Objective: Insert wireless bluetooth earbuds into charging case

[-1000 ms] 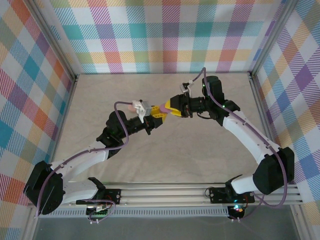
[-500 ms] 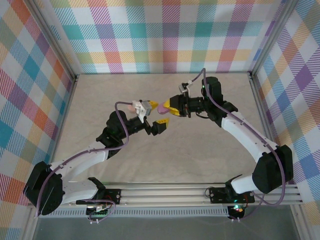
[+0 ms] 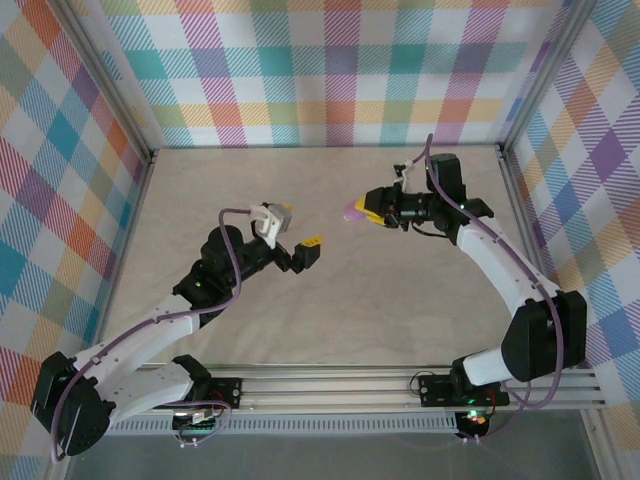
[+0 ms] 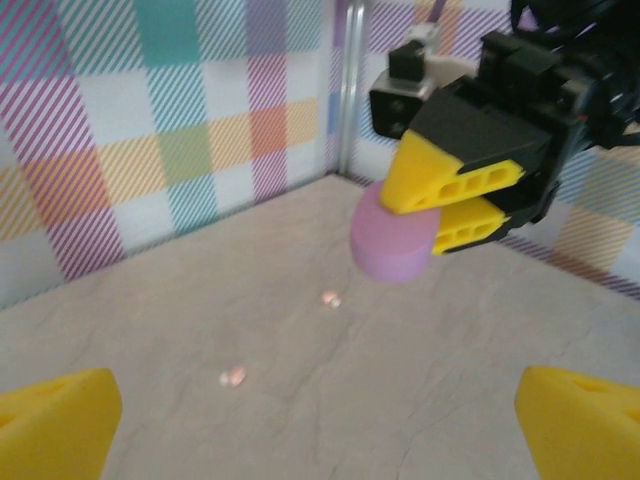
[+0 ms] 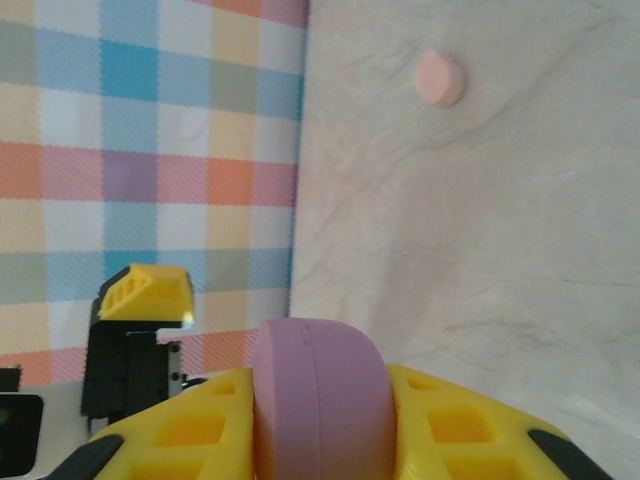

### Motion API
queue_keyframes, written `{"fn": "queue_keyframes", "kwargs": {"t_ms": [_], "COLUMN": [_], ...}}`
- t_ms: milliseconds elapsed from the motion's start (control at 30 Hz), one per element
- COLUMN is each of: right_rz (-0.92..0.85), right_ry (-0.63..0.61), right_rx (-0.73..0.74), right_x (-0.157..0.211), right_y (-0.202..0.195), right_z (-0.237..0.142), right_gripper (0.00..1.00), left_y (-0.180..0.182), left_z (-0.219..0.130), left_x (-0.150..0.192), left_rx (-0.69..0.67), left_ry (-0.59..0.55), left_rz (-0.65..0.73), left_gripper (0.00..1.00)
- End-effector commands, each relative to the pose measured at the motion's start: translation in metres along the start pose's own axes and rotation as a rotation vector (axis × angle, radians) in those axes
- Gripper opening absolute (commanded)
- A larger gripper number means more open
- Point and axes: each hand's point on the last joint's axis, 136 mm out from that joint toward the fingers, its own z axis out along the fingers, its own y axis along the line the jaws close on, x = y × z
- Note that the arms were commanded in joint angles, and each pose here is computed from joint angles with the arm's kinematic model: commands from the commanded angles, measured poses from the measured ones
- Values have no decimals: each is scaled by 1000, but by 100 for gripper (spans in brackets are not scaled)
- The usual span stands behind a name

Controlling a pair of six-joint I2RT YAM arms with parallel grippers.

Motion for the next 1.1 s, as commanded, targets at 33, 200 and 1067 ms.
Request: {"fn": "queue_keyframes", "kwargs": {"t_ms": [33,200,1067], "right_rz": [-17,-8,-54], "right_ry": [32,18,23], "right_rx": [49,89,370], "right_x": [-6,-17,-109], "right_y": [-18,-32,-135], "right_z": [14,38,261], "right_gripper": [22,23,26], "left_y": [15,51,116], "left_z": [-7,-18,-70], "left_x": [18,27,105], "left_rx": [-102,-312,-614], "left_ry": [35,-7,262], "left_rz": [-41,-192,-500], "left_gripper": [100,100,100]}}
